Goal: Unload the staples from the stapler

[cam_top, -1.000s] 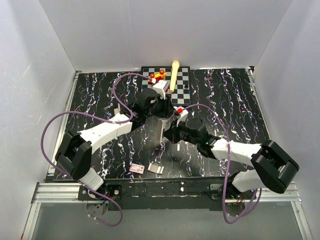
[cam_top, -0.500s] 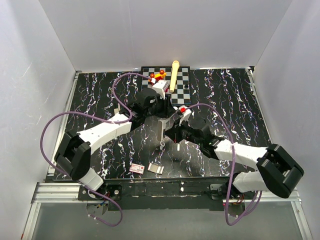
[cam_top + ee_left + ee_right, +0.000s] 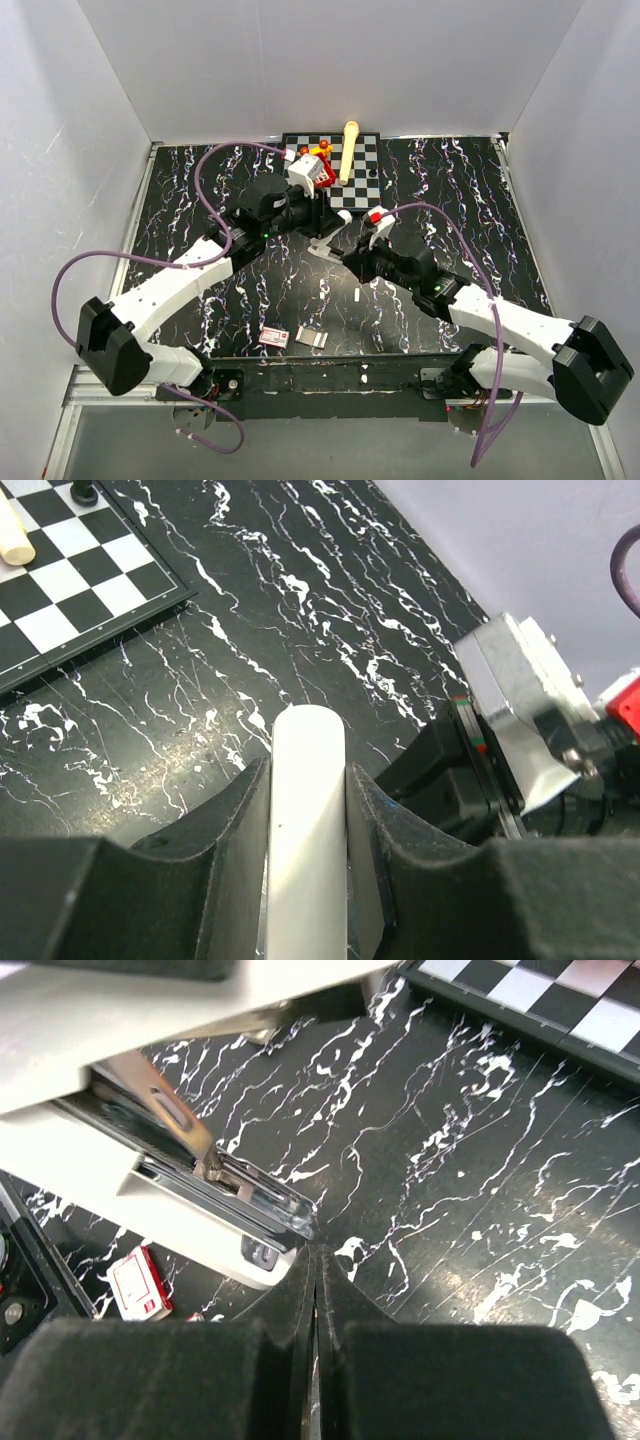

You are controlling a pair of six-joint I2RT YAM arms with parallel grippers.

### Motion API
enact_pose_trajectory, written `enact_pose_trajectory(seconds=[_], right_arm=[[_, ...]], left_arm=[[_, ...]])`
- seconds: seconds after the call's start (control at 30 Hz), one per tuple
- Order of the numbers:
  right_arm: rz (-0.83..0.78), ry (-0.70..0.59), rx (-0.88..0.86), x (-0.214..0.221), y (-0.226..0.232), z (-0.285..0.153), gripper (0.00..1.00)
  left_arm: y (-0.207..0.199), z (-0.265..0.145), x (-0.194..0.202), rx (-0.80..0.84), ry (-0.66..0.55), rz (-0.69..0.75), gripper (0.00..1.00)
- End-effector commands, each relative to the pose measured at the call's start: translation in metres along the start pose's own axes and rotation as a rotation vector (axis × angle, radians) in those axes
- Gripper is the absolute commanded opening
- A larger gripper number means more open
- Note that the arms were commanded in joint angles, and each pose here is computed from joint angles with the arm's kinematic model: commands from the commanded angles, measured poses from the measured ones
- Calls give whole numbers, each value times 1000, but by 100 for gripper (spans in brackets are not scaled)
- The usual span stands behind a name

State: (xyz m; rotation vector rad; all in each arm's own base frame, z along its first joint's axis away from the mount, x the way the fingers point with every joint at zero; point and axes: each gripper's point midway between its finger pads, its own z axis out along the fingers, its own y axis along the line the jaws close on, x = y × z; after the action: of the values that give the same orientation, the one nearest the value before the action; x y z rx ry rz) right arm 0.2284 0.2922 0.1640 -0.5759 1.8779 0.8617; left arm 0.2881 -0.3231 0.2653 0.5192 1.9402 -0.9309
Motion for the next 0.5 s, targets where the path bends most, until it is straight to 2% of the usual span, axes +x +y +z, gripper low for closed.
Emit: enact_pose_trajectory(seconds=[0.0, 0.13, 0.47], right_arm=[[-50, -59, 18, -39, 6, -17, 1], [-69, -61, 66, -51, 2, -35, 1], [23, -41, -52, -44, 28, -57, 1]], left_arm=[[-22, -31, -29, 56, -71, 42, 0], [-25, -47, -38, 44, -112, 55, 0], [-43, -79, -60, 81, -219, 36, 0]])
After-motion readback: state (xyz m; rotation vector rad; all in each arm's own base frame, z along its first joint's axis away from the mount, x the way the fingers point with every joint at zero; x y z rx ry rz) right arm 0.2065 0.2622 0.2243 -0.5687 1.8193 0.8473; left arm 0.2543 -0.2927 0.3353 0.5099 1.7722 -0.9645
